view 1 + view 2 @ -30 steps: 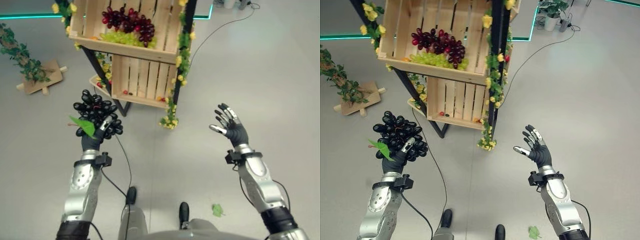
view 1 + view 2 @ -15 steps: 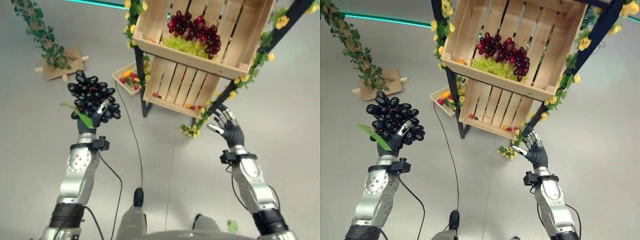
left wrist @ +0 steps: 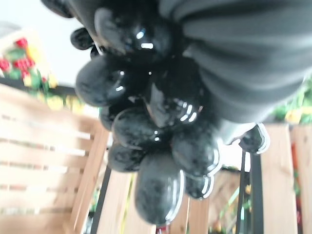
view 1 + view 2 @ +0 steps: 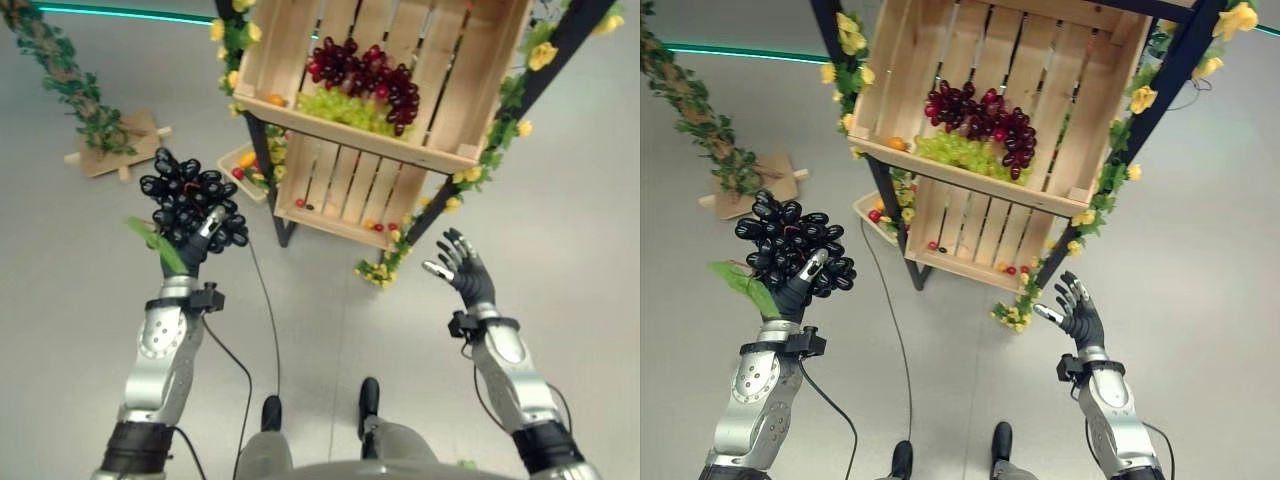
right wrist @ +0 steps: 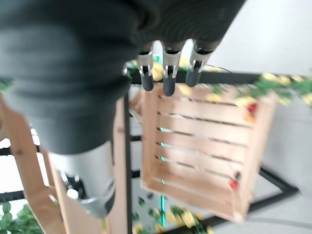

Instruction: Pick up the fruits from the basket on one side to the basket on the other side

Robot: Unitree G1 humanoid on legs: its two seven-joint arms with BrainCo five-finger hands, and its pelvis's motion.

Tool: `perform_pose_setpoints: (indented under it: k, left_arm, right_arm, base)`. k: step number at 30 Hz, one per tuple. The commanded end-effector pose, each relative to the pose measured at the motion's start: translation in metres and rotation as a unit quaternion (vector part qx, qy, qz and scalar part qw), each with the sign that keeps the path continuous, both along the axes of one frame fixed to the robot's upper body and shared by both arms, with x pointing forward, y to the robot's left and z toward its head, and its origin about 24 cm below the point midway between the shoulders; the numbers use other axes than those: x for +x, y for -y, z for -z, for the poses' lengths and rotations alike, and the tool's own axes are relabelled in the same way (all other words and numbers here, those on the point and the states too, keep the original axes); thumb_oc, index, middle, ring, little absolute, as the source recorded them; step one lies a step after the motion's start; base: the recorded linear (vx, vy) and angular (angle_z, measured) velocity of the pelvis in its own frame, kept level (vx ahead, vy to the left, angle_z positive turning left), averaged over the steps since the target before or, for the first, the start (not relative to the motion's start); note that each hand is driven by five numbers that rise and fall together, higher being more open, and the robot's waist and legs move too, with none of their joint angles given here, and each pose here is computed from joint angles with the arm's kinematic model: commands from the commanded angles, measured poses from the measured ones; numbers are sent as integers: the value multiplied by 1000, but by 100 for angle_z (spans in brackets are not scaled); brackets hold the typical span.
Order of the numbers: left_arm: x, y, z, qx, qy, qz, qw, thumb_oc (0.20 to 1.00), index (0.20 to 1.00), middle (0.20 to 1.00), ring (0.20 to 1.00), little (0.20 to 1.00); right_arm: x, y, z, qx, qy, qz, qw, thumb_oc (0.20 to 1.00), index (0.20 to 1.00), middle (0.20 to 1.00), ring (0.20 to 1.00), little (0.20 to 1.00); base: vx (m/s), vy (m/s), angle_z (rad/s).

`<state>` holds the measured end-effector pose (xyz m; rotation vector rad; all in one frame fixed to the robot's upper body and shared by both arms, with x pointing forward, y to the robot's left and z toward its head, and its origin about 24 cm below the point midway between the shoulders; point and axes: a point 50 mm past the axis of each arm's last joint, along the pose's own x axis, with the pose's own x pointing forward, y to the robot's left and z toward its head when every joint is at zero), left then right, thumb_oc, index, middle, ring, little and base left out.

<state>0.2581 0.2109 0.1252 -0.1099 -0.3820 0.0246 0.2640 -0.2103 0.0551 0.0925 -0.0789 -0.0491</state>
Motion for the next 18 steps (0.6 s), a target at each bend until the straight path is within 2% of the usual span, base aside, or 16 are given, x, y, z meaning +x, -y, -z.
perform_pose_setpoints:
  k: [1, 9, 18]
  left_arm:
    - [3, 19, -43, 11, 101, 63, 993, 200, 200, 200, 200, 200]
    - [6, 29, -47, 3, 106, 90, 990, 200, 200, 200, 200, 200]
    - [31, 23, -59, -3, 114, 56, 992, 200, 200, 200, 200, 200]
  right_arm:
    - [-2, 6, -19, 6, 53, 4, 999, 1000, 1000, 1000, 1000, 1000]
    - [-10, 5, 3, 3, 5, -8, 1000, 1000, 1000, 1000, 1000, 1000]
    - [-4, 1, 4, 6, -1, -32, 999, 1000, 1000, 1000, 1000, 1000]
  base:
    - [43, -63, -16]
    - [30, -57, -15]
    - [-40, -46, -13]
